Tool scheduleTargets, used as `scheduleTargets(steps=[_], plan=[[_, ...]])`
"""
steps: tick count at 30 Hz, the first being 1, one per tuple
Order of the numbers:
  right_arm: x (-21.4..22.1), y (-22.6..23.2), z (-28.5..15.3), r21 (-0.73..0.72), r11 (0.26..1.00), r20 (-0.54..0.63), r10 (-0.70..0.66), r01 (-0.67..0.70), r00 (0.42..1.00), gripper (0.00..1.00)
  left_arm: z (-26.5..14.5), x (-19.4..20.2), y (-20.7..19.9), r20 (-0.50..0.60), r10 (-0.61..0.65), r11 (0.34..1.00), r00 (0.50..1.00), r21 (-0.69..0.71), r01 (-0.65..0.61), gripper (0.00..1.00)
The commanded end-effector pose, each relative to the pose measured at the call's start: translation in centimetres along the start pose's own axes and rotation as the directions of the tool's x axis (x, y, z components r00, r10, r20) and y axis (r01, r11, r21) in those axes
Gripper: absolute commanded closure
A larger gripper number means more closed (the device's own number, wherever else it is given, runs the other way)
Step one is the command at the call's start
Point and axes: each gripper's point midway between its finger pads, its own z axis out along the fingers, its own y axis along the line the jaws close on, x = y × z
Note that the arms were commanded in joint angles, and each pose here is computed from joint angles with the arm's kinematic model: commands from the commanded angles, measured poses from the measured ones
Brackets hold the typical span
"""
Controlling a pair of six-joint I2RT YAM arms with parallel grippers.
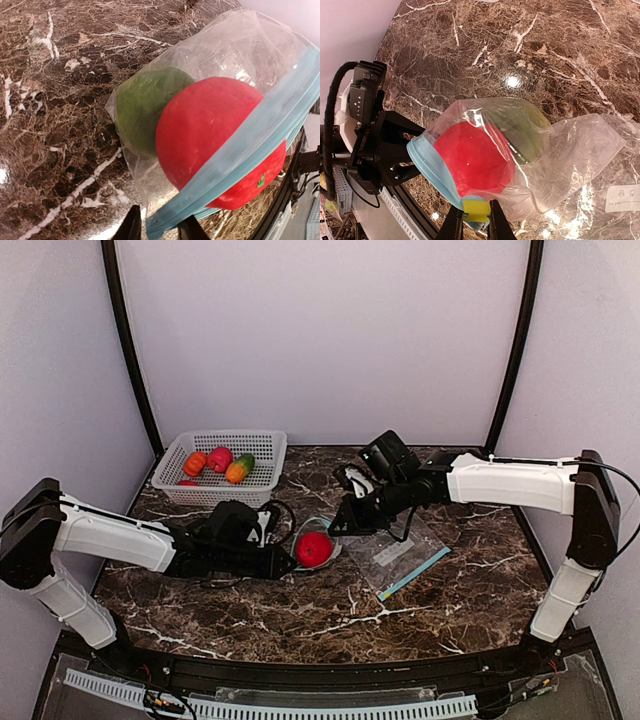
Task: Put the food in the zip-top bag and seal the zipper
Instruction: Pass from the right arm to the left, then adjust the fake vegetable in the zipper food storage bag.
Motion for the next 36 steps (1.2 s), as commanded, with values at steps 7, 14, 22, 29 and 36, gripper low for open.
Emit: scheduleTargets(steps=[7,14,22,29,36], plan=[[-0.5,-0.3,-1.3,0.027,1.0,0.053,-0.005,0.003,0.999,0.9,-0.9,-2.0,-2.9,0.024,0.042,0.994,0.999,0.099,-0.044,0.99],[-1.1,-1.1,-3.0,0.171,0.976,0.088,-0.155,0.138,0.984,0.21,-1.1,-2.1,-3.6,0.01,0.056,0.991,0.998,0.124,-0.056,0.99],[-1.3,0.4,-5.4,0.329,0.905,0.123,-0.323,0.269,0.938,0.15,-1.3,-2.7,-3.9,0.015,0.032,0.99,0.999,0.134,-0.034,0.99],[1.2,3.5,-3.8,0.17,0.939,0.107,-0.32,0.3,0.941,0.26,-1.3,-2.6,-3.8,0.01,0.021,0.991,1.0,0.134,-0.022,0.99],[1.5,4.1,-1.2,0.156,0.94,0.082,-0.318,0.303,0.945,0.3,-1.2,-2.5,-3.7,0.008,0.016,0.991,1.0,0.131,-0.017,0.99]])
